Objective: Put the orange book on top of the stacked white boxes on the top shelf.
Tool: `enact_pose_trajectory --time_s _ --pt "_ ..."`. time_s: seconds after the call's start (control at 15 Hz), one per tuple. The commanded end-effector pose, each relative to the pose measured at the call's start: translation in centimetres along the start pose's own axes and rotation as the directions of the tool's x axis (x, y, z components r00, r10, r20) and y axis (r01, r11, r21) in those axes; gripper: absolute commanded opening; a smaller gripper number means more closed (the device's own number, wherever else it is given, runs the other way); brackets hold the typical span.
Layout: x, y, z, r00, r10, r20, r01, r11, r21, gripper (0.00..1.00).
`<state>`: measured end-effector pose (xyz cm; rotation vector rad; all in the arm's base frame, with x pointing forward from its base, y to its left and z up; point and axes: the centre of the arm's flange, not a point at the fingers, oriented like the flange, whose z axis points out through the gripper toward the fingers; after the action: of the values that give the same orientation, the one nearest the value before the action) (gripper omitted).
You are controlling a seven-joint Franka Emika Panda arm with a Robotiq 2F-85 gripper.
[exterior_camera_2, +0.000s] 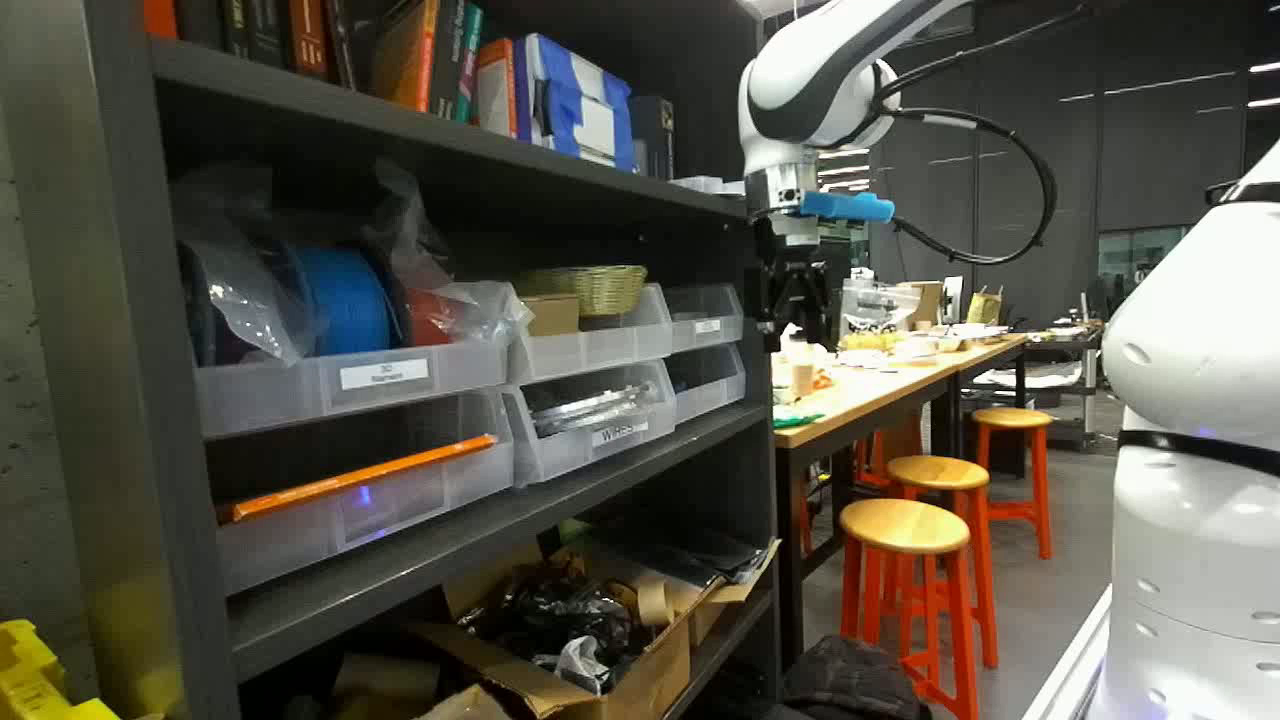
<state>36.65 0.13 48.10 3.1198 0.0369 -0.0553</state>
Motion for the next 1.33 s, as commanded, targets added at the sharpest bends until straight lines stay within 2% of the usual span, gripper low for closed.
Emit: enact_pose_trajectory --time_s 0.0,0.4,0.47,0.73,1.07,1.27 --pt "0.0 0.0 0.0 1.0 0.0 0.0 0.0 1.0 0.0 1.0" --pt "0.0 0.0 0.0 1.0 0.0 0.0 0.0 1.0 0.0 1.0" --pt "-0.4 -0.4 -0.1 1.0 -0.028 -0.014 0.028 0.999 -0.025 1.0" --pt "-1.8 -2.9 -0.6 0.992 -0.123 -0.023 0.121 0.988 -0.098 1.0" --pt "-3.7 -6.6 -2.4 0.975 -0.206 -0.08 0.195 0.973 -0.125 1.0" --pt "-4.9 -8.8 -4.6 0.957 -0.254 -0.143 0.236 0.963 -0.131 1.0"
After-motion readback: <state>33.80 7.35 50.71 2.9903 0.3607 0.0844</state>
